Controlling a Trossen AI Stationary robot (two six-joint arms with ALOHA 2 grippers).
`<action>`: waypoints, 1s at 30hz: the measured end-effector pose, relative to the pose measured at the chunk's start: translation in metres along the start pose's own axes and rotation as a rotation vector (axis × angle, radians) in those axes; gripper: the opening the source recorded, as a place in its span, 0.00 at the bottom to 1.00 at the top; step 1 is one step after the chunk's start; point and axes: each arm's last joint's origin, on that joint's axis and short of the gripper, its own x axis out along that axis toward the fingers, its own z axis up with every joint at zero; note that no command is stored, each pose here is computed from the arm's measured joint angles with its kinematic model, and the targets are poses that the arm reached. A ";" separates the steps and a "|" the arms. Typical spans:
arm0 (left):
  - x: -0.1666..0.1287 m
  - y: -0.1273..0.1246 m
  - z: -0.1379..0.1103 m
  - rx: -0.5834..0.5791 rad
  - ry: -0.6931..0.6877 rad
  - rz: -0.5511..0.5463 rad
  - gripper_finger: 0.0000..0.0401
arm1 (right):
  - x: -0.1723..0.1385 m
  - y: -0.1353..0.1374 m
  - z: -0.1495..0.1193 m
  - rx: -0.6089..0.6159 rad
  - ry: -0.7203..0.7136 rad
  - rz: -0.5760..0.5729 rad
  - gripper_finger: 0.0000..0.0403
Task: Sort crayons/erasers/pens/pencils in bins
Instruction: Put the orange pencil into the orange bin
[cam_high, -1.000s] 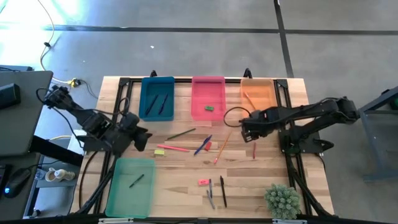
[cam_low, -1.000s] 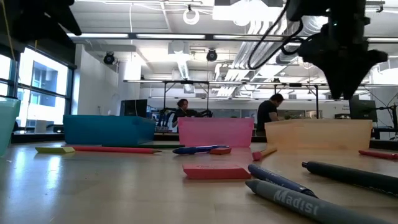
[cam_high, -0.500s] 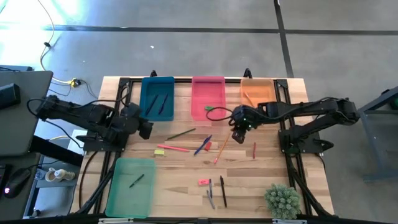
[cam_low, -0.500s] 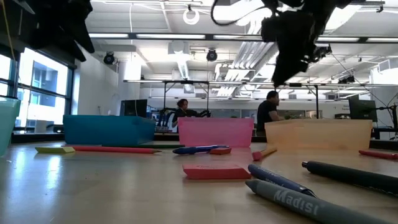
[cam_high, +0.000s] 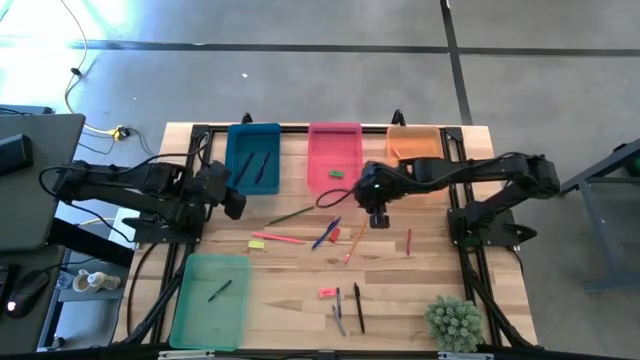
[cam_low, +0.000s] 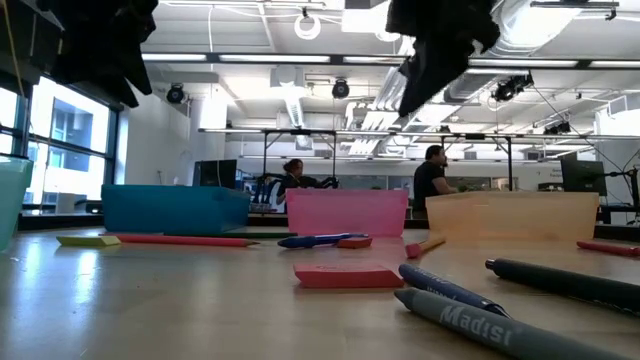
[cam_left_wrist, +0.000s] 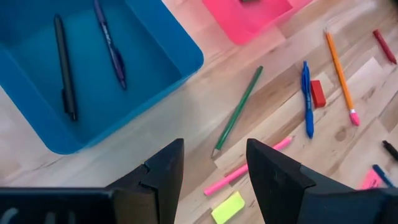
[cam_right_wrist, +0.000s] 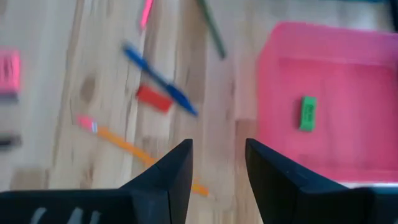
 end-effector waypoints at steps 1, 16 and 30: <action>0.000 0.000 0.000 0.006 -0.001 0.001 0.40 | 0.004 0.000 0.000 -0.029 0.030 0.016 0.34; 0.000 0.001 0.001 0.011 -0.010 0.009 0.40 | 0.065 0.042 0.000 -0.380 0.201 0.142 0.34; 0.000 0.001 0.001 0.010 -0.023 0.018 0.40 | 0.105 0.061 -0.003 -0.422 0.254 0.185 0.34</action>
